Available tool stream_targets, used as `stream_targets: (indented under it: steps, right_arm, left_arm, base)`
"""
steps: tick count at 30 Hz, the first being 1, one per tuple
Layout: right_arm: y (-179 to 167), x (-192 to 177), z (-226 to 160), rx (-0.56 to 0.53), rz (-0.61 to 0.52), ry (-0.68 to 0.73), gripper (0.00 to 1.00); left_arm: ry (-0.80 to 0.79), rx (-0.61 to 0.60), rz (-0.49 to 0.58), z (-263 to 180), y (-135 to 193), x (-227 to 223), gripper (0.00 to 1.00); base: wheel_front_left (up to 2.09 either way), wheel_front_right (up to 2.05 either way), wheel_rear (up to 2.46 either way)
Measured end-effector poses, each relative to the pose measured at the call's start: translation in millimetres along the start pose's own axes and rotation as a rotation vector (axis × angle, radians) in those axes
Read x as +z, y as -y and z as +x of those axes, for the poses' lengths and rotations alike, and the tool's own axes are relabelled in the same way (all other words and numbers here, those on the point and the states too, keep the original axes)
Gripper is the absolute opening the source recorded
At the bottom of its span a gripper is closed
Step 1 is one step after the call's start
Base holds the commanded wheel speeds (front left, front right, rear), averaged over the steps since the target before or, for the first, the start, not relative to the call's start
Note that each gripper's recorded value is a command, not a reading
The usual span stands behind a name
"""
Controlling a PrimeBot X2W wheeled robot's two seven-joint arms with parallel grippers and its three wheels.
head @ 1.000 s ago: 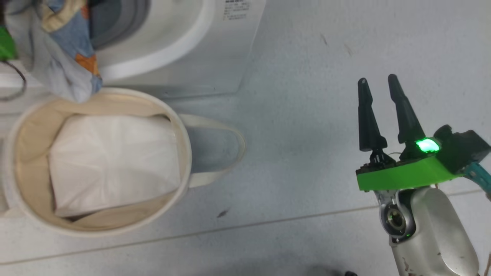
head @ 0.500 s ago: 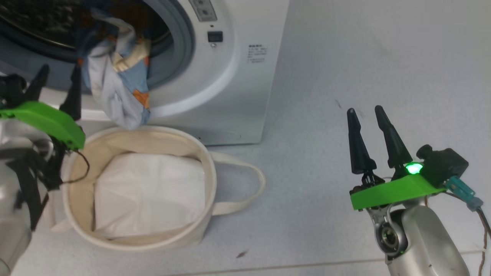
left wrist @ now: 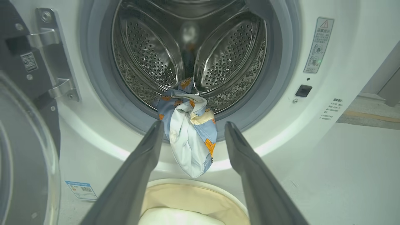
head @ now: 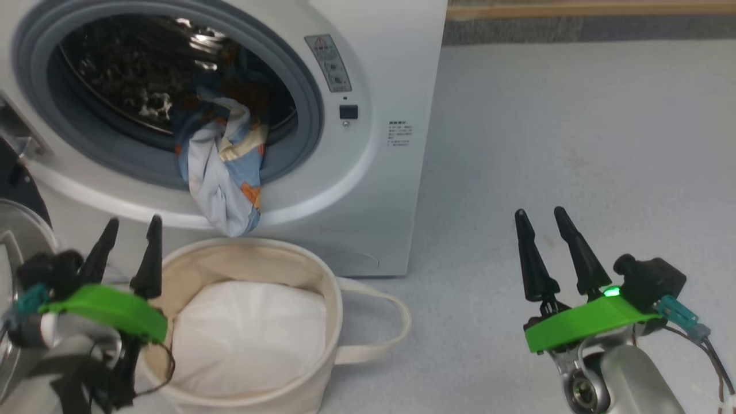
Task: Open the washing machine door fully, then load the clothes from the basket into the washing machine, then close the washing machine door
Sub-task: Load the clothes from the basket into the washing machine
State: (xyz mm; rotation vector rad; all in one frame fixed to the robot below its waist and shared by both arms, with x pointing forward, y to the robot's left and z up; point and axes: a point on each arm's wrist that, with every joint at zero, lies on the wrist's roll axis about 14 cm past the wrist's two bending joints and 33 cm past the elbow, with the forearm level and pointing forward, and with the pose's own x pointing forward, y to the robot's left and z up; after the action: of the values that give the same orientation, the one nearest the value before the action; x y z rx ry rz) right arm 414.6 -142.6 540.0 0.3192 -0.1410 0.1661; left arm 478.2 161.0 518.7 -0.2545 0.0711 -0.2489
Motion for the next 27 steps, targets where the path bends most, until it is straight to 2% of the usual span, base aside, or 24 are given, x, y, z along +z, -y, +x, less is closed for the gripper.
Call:
stream_targets:
  steps: [5,11,16,27]
  right_arm:
    - [-1,8,-12,-0.004,0.0,0.014,1.0]
    - [4,9,-23,-0.028,0.01,0.016,1.0]
    - [6,11,-27,-0.036,0.017,0.019,1.0]
    - [6,8,-27,-0.039,0.026,0.008,1.0]
  left_arm:
    - [0.052,0.037,-0.023,-32,0,6,1.0]
    - [0.014,0.077,-0.037,-61,-6,-15,1.0]
    - [0.032,0.114,0.0,-68,-17,-7,1.0]
    - [0.031,0.131,0.002,-71,-18,-8,1.0]
  base:
    - [0.0,0.0,0.0]
    - [0.0,0.0,0.0]
    - [0.0,0.0,0.0]
    - [0.0,0.0,0.0]
